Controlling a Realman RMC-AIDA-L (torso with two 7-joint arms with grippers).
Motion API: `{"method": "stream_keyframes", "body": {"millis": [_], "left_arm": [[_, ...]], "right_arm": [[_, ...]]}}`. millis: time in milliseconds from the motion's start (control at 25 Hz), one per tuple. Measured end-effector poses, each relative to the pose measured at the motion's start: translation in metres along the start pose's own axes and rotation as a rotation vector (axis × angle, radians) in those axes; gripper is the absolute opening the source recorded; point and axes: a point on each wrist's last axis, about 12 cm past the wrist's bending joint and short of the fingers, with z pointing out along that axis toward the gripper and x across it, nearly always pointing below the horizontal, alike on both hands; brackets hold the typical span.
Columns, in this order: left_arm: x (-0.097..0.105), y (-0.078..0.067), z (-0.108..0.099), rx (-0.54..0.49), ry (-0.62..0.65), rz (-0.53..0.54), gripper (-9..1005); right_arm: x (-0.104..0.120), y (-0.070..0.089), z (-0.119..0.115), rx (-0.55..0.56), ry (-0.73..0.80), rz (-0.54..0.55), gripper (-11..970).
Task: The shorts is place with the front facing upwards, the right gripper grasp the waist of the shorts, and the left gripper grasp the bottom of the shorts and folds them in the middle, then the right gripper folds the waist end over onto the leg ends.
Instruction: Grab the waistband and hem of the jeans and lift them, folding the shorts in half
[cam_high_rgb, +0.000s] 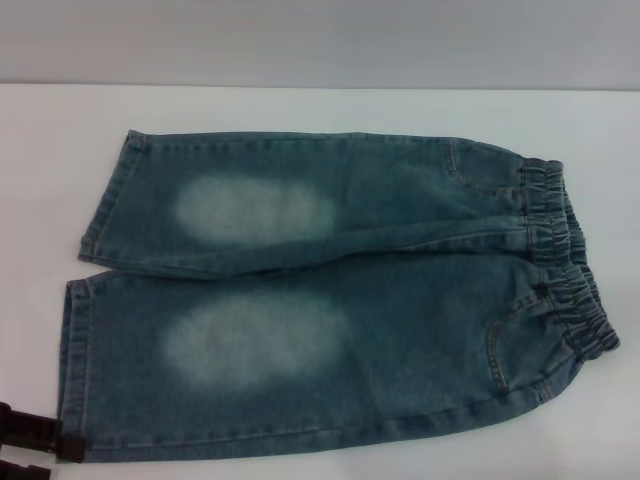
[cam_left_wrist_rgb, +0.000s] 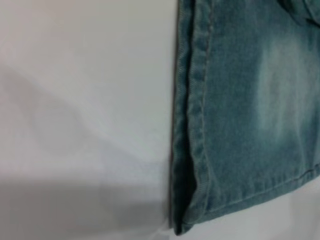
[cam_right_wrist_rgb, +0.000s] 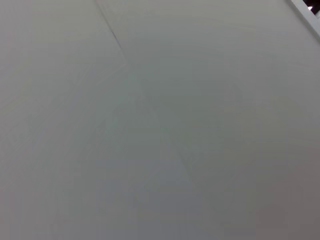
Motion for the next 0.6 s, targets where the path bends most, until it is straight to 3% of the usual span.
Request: {"method": "stream_keyframes", "body": {"millis": [600], "left_arm": [[-0.0047,0.0005,0.0002,-0.044,0.0,-0.009,799]], "right_arm": [[0.0001,-0.0016,-0.0013,0.0,0.004,-0.001,788]]}}
